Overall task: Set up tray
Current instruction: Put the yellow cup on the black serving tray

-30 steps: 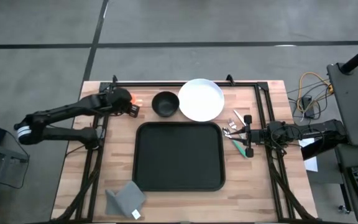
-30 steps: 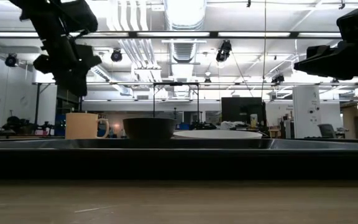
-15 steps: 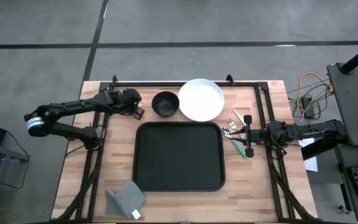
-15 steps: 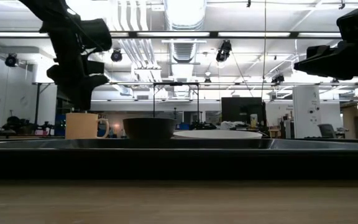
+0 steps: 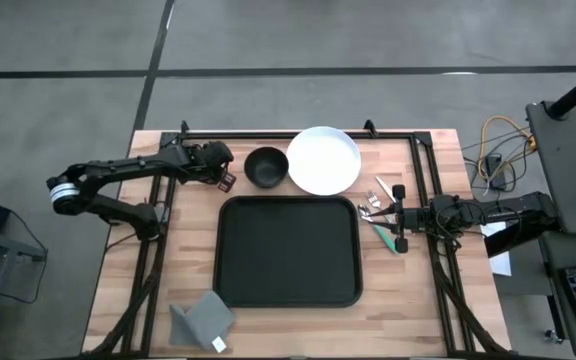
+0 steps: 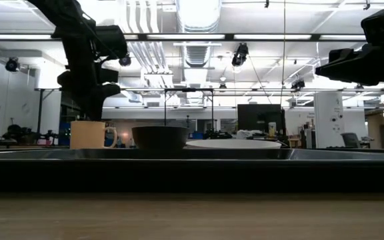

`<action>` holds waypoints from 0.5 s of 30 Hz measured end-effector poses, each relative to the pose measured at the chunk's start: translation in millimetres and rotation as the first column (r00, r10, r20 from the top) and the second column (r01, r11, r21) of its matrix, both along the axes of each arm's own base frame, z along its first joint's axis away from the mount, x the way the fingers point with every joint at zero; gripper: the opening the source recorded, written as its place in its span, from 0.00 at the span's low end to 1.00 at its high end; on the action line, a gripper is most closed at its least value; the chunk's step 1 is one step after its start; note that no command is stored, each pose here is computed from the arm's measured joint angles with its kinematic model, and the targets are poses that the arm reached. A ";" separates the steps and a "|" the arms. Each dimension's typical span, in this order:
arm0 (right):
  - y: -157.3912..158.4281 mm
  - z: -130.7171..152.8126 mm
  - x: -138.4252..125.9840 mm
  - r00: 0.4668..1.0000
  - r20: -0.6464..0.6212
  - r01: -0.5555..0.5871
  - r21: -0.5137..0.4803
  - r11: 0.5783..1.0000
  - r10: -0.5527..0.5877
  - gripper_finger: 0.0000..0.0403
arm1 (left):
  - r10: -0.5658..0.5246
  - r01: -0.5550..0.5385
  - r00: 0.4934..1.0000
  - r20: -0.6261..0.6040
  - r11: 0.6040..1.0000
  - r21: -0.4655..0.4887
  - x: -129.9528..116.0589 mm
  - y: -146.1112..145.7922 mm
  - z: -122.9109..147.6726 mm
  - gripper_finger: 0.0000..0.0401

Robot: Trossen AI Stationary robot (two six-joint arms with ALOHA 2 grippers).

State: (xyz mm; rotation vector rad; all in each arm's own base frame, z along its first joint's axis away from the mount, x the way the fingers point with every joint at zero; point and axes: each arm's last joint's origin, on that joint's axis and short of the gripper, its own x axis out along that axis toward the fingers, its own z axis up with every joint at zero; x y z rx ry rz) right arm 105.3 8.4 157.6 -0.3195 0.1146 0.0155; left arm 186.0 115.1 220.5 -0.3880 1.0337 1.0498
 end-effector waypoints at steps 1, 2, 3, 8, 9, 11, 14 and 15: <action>0.0 0.1 0.0 1.000 0.000 0.000 0.000 1.000 0.000 0.17 | -0.006 0.006 1.000 -0.004 1.000 0.002 0.0 0.0 0.0 0.21; 0.0 0.1 0.0 1.000 0.000 0.000 0.000 1.000 0.000 0.17 | -0.009 0.009 1.000 -0.008 1.000 0.004 0.0 0.1 0.0 0.21; 0.0 0.1 0.0 1.000 0.000 0.000 0.000 1.000 0.000 0.17 | -0.010 0.010 1.000 -0.009 1.000 0.004 -0.1 0.1 -0.1 0.21; 0.0 0.0 0.0 1.000 0.000 0.000 0.000 1.000 0.000 0.17 | -0.011 0.010 1.000 -0.026 1.000 -0.004 0.1 0.2 -4.2 0.21; 0.0 0.0 0.0 1.000 0.000 0.000 0.000 1.000 0.000 0.17 | -0.011 0.010 1.000 -0.029 1.000 -0.005 0.2 0.3 -4.9 0.21; 0.0 0.1 0.0 1.000 0.000 0.000 0.000 1.000 0.000 0.17 | -0.010 0.010 0.999 -0.035 1.000 -0.007 0.7 0.7 -6.5 0.21; 0.0 0.0 0.0 1.000 0.000 0.000 0.000 1.000 0.000 0.17 | -0.014 0.013 0.999 -0.045 1.000 -0.011 1.5 1.1 -8.2 0.21; 0.0 0.0 0.0 1.000 0.000 0.000 0.000 1.000 0.000 0.17 | -0.018 0.017 0.999 -0.047 1.000 -0.011 1.7 1.2 -7.8 0.21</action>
